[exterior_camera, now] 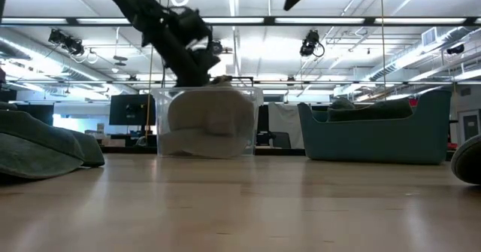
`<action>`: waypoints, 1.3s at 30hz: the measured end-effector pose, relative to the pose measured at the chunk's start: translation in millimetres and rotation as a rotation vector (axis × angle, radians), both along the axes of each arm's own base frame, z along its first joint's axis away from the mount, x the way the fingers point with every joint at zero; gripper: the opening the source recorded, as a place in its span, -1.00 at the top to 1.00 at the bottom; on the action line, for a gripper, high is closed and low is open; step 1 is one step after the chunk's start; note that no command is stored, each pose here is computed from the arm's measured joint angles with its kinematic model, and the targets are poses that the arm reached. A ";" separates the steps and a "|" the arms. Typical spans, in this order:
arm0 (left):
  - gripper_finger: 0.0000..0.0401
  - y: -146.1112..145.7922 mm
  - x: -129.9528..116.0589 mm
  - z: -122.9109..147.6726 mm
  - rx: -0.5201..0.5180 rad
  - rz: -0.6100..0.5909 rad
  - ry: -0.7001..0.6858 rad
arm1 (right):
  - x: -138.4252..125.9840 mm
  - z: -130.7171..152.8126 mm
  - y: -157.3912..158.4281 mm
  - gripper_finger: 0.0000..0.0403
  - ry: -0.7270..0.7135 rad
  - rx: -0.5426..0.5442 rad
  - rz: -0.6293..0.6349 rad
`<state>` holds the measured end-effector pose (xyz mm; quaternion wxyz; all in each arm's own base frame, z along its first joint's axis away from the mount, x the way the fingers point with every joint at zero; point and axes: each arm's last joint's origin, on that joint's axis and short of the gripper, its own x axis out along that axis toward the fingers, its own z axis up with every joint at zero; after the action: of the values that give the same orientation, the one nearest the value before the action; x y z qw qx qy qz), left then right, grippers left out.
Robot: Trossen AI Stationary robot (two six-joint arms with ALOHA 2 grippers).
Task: Pick & Place hat
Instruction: Put the brown cap into the transparent bin, then put the right black cap into the blue bin
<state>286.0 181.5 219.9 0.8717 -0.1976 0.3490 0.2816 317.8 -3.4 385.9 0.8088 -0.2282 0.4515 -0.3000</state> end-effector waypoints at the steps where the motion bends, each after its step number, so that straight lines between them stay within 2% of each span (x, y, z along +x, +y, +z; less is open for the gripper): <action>1: 0.97 1.7 0.5 -7.3 -0.018 0.002 0.029 | -2.8 -0.9 2.7 0.97 0.006 0.011 -0.011; 5: 0.97 10.8 -1.3 -27.4 -0.092 0.021 0.099 | -8.9 -5.5 12.6 0.97 0.045 0.033 -0.023; 8: 0.97 15.4 -4.0 -27.9 -0.097 0.037 0.091 | -9.5 -9.9 19.3 0.96 0.039 0.045 -0.025; 13: 0.97 13.5 -12.8 -10.6 -0.083 0.029 0.044 | -13.4 -12.2 27.1 0.99 0.048 0.068 -0.032; 19: 0.97 0.0 -29.6 33.9 -0.014 0.006 -0.055 | -21.3 -14.6 41.6 0.99 0.069 0.151 -0.023; 25: 0.97 -26.8 -44.8 78.3 0.089 -0.069 -0.173 | -36.8 -20.5 63.0 0.99 0.132 0.345 -0.064; 31: 0.97 -63.1 -50.4 106.2 0.193 -0.228 -0.243 | -47.9 -33.9 104.3 1.00 0.216 0.542 0.025; 36: 0.93 -81.2 -46.8 110.6 0.271 -0.355 -0.231 | -59.0 -69.4 137.8 0.99 0.390 0.703 0.128; 39: 0.81 -86.7 -44.5 110.7 0.285 -0.392 -0.230 | -64.3 -94.2 147.5 0.91 0.453 0.790 0.090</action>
<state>241.6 94.7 330.6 0.9625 -0.0323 0.2363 0.1293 253.5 144.1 291.7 0.7268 0.0187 0.6865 -0.0120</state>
